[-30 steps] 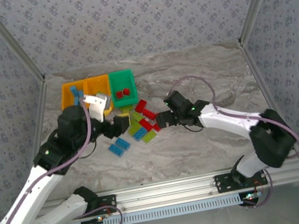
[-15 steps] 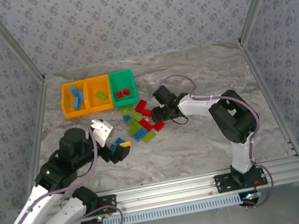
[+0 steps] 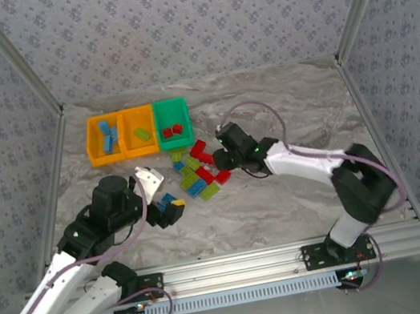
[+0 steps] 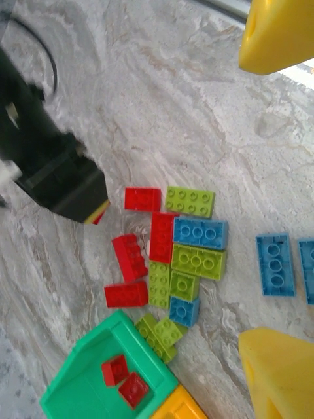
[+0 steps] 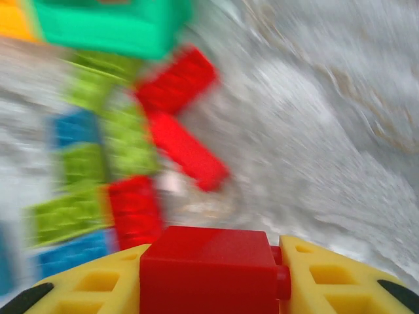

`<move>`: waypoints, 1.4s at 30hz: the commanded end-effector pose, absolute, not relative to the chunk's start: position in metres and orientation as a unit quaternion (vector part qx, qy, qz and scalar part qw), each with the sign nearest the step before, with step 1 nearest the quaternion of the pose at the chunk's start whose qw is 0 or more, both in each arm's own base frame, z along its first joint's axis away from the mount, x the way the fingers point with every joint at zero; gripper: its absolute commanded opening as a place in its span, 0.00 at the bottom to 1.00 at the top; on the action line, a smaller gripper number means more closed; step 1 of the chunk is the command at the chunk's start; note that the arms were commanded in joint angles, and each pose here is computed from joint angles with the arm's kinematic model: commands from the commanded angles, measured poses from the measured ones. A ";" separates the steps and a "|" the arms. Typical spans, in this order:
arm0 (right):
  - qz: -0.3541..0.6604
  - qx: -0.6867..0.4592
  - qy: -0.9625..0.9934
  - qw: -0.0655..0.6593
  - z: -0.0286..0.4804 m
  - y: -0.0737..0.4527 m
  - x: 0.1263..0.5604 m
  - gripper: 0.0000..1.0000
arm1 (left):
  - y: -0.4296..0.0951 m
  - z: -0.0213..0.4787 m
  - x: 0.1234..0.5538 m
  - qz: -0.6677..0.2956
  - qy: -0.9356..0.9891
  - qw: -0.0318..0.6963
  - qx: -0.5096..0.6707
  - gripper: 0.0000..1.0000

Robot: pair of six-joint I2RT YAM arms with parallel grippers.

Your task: Sort the legos into containers by color

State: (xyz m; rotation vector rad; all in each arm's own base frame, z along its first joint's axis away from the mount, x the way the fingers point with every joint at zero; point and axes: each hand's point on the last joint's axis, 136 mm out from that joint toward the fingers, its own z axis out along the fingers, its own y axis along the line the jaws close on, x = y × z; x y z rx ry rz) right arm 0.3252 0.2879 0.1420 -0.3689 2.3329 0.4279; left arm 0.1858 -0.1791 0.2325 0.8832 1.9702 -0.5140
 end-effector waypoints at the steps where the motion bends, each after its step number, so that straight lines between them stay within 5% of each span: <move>1: 0.192 -0.180 0.863 0.432 0.190 0.320 0.335 0.43 | -0.161 0.248 0.207 -0.189 0.808 0.483 0.281 0.99; 13: 0.116 -0.195 0.855 0.467 0.168 0.398 0.477 0.45 | -0.103 0.232 0.249 -0.107 0.869 0.464 0.133 0.99; 20: 0.108 -0.215 0.860 0.451 0.175 0.415 0.508 0.67 | -0.090 0.225 0.252 -0.068 0.879 0.455 0.123 0.99; 30: 0.170 -0.229 0.834 0.473 0.281 0.364 0.407 0.70 | -0.084 0.216 0.257 -0.051 0.892 0.436 0.107 0.99; 42: 0.261 -0.312 0.822 0.400 0.295 0.273 0.228 0.94 | -0.124 0.203 0.279 -0.155 0.919 0.362 -0.001 0.97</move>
